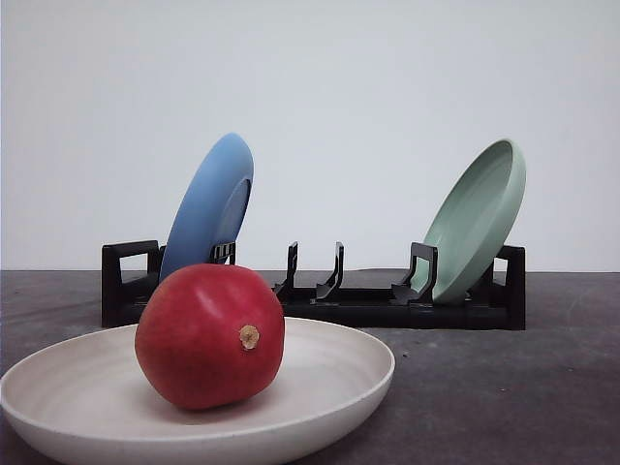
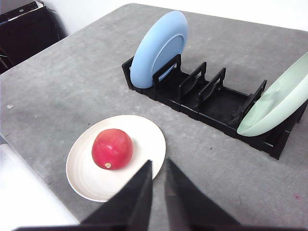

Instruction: Place pomegranate in white plate

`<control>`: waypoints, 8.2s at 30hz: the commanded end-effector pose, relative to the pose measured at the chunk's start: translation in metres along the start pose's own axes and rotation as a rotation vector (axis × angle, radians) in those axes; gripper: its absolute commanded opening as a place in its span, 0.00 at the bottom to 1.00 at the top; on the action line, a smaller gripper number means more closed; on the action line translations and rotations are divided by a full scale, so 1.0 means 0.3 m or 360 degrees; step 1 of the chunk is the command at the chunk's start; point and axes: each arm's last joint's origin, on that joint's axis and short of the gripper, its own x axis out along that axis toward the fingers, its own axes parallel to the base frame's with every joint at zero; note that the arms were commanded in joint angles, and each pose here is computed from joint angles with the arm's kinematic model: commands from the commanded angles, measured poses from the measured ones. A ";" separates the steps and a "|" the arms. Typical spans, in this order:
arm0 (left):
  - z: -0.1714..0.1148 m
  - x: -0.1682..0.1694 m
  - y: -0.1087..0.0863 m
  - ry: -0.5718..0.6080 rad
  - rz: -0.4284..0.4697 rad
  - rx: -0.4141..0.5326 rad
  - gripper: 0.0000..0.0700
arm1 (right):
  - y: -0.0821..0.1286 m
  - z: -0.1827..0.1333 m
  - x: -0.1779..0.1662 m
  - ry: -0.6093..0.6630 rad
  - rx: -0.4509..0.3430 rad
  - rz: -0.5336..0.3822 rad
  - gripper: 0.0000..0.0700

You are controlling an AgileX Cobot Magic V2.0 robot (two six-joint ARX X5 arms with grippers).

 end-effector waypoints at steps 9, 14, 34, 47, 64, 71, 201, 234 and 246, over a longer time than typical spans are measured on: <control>0.007 -0.005 -0.002 -0.0017 -0.0017 0.0013 0.00 | 0.004 0.006 0.001 -0.0011 -0.0011 0.0018 0.01; 0.007 -0.005 -0.002 -0.0017 -0.0017 0.0013 0.00 | 0.004 0.006 0.001 -0.0011 -0.0011 0.0018 0.01; -0.219 0.198 0.175 -0.0424 0.0964 0.0287 0.00 | 0.004 0.006 0.001 -0.0011 -0.0011 0.0018 0.01; -0.415 0.281 0.344 -0.0548 0.1271 0.0094 0.00 | 0.004 0.006 0.001 -0.0011 -0.0011 0.0018 0.01; -0.476 0.309 0.367 -0.0432 0.1161 0.0092 0.00 | 0.004 0.006 0.001 -0.0011 -0.0011 0.0018 0.01; -0.478 0.310 0.367 -0.0398 0.1147 0.0145 0.00 | 0.004 0.006 0.001 -0.0011 -0.0011 0.0018 0.01; -0.478 0.305 0.372 -0.0420 0.1178 0.0100 0.00 | -0.349 -0.494 0.272 -0.0474 -0.0046 -0.1209 0.01; -0.478 0.305 0.372 -0.0420 0.1178 0.0100 0.00 | -0.349 -0.494 0.272 -0.0474 -0.0046 -0.1209 0.01; -0.478 0.305 0.372 -0.0420 0.1178 0.0100 0.00 | -0.349 -0.494 0.272 -0.0474 -0.0046 -0.1209 0.01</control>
